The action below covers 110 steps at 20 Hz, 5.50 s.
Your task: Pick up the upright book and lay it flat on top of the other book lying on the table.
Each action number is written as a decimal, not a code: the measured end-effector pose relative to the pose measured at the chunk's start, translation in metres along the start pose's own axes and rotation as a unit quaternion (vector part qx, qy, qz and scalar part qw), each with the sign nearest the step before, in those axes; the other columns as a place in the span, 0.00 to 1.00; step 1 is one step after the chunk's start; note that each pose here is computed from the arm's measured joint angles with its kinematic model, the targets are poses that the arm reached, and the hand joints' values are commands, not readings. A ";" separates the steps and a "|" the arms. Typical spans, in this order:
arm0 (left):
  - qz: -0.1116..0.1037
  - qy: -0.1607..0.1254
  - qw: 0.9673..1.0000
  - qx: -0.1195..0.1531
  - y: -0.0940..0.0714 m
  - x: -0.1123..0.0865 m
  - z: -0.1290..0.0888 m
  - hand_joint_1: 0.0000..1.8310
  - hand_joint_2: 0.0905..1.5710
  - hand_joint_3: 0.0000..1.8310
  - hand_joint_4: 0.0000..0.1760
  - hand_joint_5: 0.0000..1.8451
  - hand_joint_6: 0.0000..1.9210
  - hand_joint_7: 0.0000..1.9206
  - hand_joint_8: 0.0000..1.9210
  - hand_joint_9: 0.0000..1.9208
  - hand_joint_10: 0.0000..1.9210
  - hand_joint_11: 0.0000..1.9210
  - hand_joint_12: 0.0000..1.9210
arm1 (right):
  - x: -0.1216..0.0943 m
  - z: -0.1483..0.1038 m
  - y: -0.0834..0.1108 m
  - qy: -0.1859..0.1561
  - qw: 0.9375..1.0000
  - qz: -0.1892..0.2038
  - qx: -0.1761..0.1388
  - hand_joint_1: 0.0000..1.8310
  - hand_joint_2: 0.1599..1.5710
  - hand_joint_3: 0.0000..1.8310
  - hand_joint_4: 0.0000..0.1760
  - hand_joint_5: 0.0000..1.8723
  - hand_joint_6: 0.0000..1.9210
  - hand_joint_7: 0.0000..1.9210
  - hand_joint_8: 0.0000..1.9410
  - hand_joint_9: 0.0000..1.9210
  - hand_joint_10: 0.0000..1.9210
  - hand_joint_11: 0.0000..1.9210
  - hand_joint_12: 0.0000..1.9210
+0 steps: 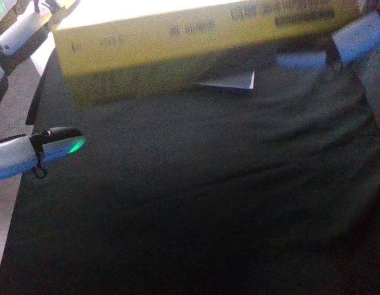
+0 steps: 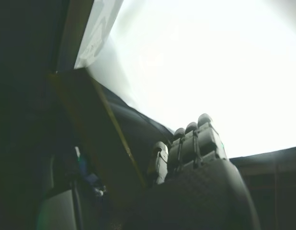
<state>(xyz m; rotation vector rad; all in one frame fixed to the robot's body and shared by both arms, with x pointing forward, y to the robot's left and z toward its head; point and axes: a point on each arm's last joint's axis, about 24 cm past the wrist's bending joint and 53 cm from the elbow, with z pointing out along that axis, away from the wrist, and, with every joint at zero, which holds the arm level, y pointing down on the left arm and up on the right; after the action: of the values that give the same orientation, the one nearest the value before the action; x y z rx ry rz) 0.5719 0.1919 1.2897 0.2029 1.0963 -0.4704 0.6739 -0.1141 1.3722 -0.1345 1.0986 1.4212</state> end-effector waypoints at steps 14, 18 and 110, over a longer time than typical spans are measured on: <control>-0.021 0.020 0.999 0.015 -0.009 0.018 0.001 0.28 0.60 0.00 1.00 0.00 0.00 0.00 0.00 0.00 0.00 0.00 0.00 | -0.066 0.030 -0.023 -0.041 0.988 -0.120 0.082 0.89 0.50 0.29 0.60 0.66 0.95 0.87 1.00 0.94 1.00 0.93 1.00; -0.031 0.013 0.999 0.019 -0.010 0.018 0.002 0.25 0.60 0.00 1.00 0.00 0.00 0.00 0.00 0.00 0.00 0.00 0.00 | -0.053 0.036 -0.044 -0.029 0.987 -0.125 0.100 0.93 0.25 0.66 1.00 0.87 1.00 0.93 1.00 0.97 1.00 0.96 1.00; -0.097 0.011 0.995 0.023 -0.007 0.035 0.004 0.27 0.74 0.00 0.85 0.00 0.00 0.00 0.00 0.00 0.00 0.00 0.00 | -0.028 0.035 -0.184 -0.020 0.955 -0.075 0.286 0.84 0.35 0.56 1.00 0.68 1.00 0.71 1.00 0.78 1.00 0.76 1.00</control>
<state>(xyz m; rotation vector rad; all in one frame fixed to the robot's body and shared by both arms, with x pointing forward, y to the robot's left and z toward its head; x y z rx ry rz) 0.5853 0.1752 1.2606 0.1416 1.1325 -0.6696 0.8503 -0.1529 1.3142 0.2208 1.3913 0.9222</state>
